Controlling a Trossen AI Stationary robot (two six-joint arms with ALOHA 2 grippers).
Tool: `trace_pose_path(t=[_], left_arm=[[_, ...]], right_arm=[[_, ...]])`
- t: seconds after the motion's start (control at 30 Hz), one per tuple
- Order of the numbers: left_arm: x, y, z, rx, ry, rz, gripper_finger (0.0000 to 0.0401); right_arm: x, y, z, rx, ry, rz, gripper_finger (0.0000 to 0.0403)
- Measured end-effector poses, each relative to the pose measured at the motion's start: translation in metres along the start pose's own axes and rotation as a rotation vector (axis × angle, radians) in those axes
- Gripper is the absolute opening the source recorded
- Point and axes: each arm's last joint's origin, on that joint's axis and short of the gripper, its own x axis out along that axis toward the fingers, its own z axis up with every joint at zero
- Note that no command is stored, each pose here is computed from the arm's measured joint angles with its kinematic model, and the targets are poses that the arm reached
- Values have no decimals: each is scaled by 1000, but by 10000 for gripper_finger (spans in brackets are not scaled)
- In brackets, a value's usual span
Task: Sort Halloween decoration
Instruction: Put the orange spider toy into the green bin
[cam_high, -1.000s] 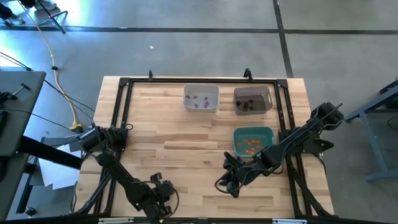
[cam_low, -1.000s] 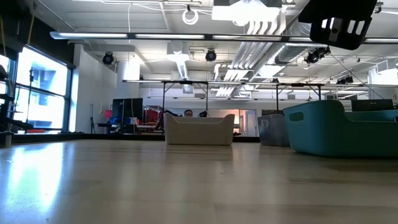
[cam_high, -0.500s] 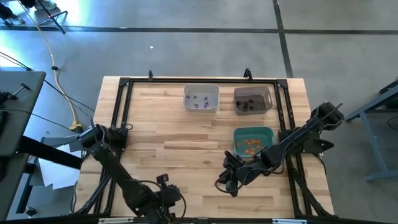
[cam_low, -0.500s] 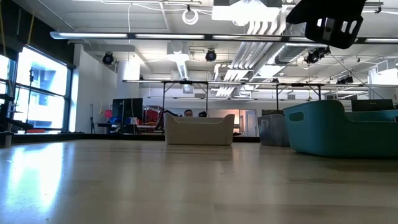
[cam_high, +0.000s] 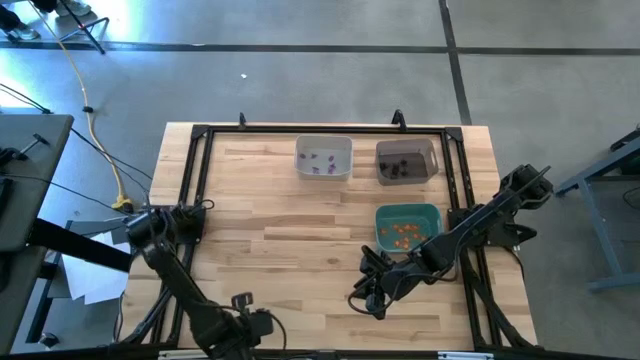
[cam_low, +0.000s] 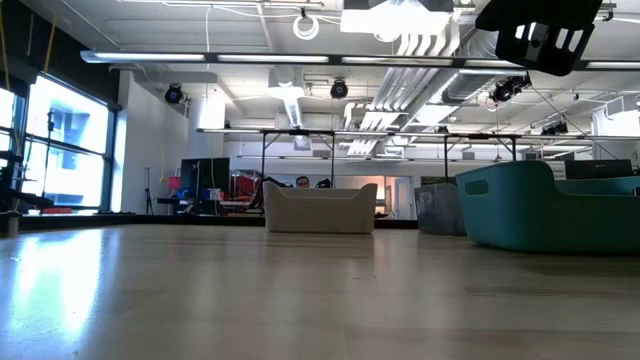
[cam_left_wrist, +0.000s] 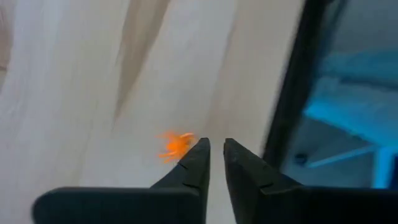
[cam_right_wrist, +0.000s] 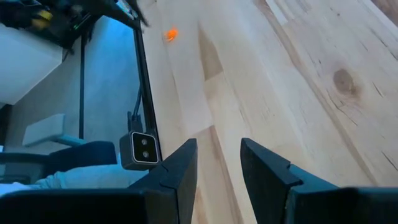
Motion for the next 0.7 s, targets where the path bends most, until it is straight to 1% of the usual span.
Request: trace_pose_path(t=[0.13, 0.2, 0.27, 0.4, 0.53, 0.7], left_arm=[[24, -1, -7, 61, 78, 40, 69], [36, 0, -9, 72, 104, 64, 86], [48, 0, -12, 83, 125, 93, 103], [65, 0, -16, 155, 140, 142, 132], [73, 0, -18, 176, 135, 167, 151], [71, 0, -18, 161, 129, 173, 156]], right_arm=[[0, 0, 0, 1, 0, 2, 116], [0, 1, -1, 1, 1, 3, 116], [0, 1, -1, -1, 1, 3, 116], [0, 1, -1, -2, 2, 3, 116], [0, 1, -1, -2, 2, 3, 116], [0, 1, -1, -2, 2, 3, 116]])
